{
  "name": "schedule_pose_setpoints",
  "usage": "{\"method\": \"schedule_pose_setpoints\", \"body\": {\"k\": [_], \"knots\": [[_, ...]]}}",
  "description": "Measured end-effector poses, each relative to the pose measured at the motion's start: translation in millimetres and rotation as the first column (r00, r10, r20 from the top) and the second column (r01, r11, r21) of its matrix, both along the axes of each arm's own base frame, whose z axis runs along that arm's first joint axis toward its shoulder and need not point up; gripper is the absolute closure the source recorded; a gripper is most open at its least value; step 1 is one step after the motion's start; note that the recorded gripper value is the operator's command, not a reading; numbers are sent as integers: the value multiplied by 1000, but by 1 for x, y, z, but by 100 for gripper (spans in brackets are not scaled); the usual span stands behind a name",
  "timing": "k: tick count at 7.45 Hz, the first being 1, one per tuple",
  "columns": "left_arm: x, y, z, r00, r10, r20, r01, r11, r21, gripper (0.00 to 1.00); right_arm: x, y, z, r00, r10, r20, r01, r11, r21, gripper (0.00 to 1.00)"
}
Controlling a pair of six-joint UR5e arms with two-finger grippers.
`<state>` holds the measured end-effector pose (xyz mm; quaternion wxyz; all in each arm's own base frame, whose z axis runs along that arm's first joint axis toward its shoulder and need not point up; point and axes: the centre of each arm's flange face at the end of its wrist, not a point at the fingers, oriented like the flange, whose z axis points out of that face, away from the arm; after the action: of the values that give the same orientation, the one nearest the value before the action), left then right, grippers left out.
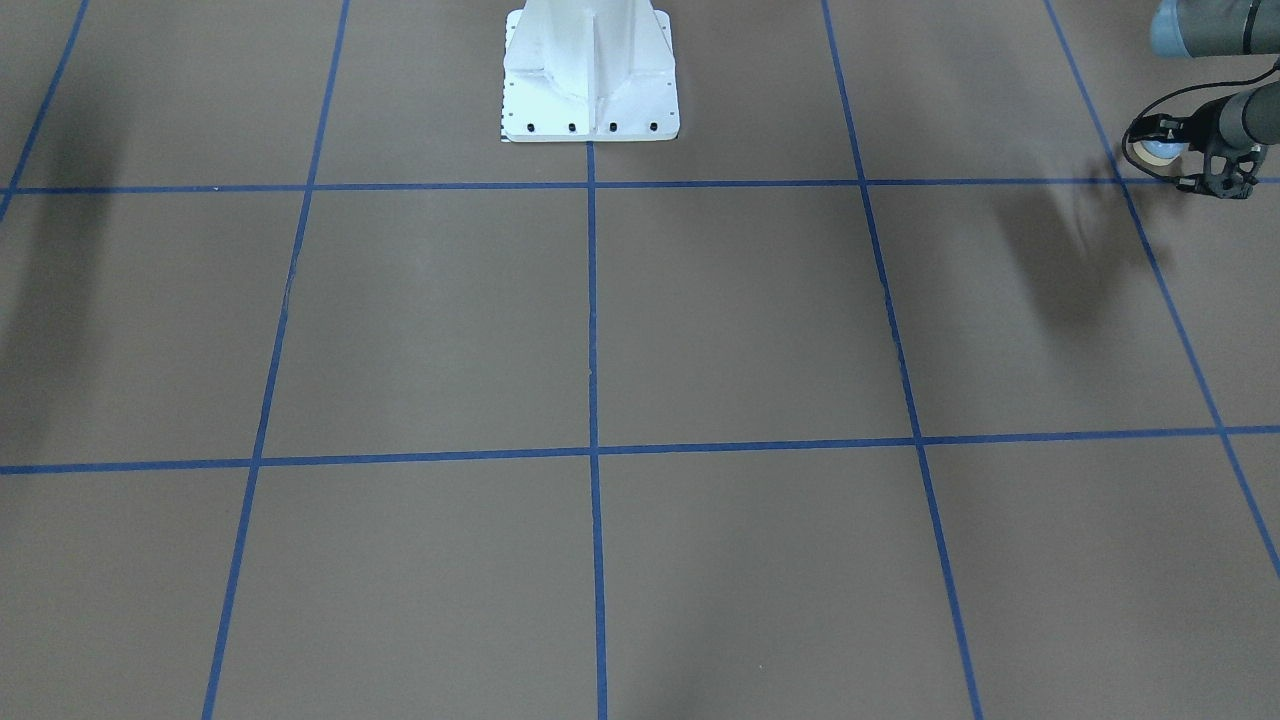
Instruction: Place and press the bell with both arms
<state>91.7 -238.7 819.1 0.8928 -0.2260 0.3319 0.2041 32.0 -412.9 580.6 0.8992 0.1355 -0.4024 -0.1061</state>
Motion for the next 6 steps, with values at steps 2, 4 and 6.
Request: {"method": "schedule_pose_setpoints", "body": {"k": [2,4,6], "knots": [[0,1,1,1000,4,0,-4,1000,-1,16,0,0,0,1000,0,0,0,1000,0,0],[1,1,1,1000,7,2,-7,1000,-3,22,0,0,0,1000,0,0,0,1000,-1,0],[2,2,2,1000,10,3,-10,1000,-4,28,0,0,0,1000,0,-1,0,1000,-1,0]]}}
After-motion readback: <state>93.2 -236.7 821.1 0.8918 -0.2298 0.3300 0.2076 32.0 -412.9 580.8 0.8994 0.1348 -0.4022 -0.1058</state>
